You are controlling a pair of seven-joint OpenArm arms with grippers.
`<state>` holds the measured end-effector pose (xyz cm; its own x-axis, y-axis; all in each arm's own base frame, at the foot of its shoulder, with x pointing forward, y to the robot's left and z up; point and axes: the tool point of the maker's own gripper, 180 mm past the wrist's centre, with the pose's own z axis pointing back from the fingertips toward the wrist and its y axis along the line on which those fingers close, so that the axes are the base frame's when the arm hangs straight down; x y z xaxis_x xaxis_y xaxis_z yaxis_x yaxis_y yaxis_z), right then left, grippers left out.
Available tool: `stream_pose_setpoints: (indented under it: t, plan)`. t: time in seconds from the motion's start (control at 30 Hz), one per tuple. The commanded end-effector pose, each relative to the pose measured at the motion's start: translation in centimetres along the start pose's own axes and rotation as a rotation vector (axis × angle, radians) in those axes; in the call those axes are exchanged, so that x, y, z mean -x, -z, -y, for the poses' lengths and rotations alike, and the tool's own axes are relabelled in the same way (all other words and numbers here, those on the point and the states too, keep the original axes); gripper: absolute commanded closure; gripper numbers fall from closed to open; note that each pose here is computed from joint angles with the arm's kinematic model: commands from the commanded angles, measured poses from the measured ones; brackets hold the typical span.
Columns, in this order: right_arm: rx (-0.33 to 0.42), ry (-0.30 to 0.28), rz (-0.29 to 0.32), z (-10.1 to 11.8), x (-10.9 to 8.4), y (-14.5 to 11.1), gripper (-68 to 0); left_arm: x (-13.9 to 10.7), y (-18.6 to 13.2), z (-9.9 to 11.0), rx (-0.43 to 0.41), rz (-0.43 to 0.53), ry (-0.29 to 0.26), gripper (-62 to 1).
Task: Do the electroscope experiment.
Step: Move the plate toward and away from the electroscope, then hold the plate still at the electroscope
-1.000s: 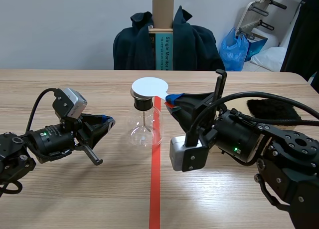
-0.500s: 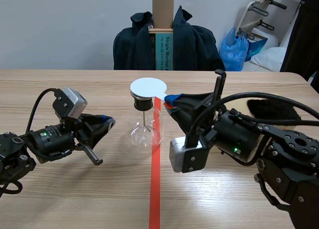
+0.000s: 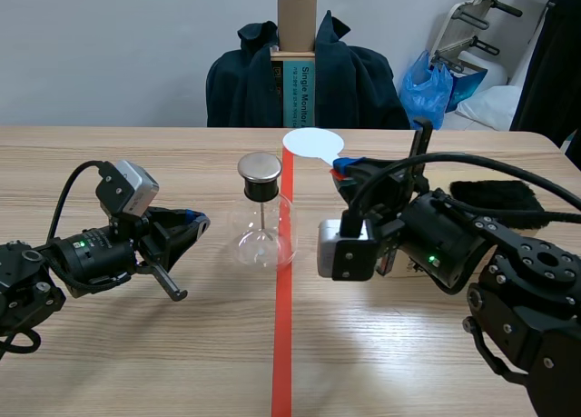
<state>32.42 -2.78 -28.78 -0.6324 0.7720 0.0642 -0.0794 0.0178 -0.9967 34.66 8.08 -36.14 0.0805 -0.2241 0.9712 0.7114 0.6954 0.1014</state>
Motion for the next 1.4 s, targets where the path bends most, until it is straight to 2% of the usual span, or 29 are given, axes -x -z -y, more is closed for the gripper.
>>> stream_pose_setpoints:
  t: [0.0, 0.27, 0.47, 0.7, 1.1, 1.2, 1.37]
  plan:
    - [0.04, -0.022, -0.032, 1.4, 0.9, 0.2, -0.8, -1.0, 0.0, -0.8, -0.013, 0.031, 0.01, -3.2]
    - [0.041, -0.019, -0.19, 1.5, 3.7, -0.1, -0.8, -1.0, 0.0, -0.8, -0.012, 0.03, 0.01, -3.2]
    - [0.042, -0.019, -0.203, 1.5, 4.0, -0.2, -0.8, -0.9, 0.0, -0.7, -0.011, 0.028, 0.012, -3.2]
    - [0.04, -0.021, -0.106, 1.4, 2.2, 0.1, -0.8, -0.8, 0.0, -0.6, -0.008, 0.024, 0.013, -3.2]
    - [0.038, -0.027, 0.182, 1.3, -2.9, -0.1, -0.8, -0.7, -0.1, -0.5, -0.007, 0.022, 0.009, -3.2]
    - [0.037, -0.028, 0.229, 1.3, -3.8, -0.2, -0.8, -0.7, -0.1, -0.5, -0.007, 0.022, 0.009, -3.2]
    - [0.049, -0.039, 0.262, 1.5, -4.3, -0.4, -0.8, -0.7, -0.1, -0.5, -0.007, 0.022, 0.009, -3.2]
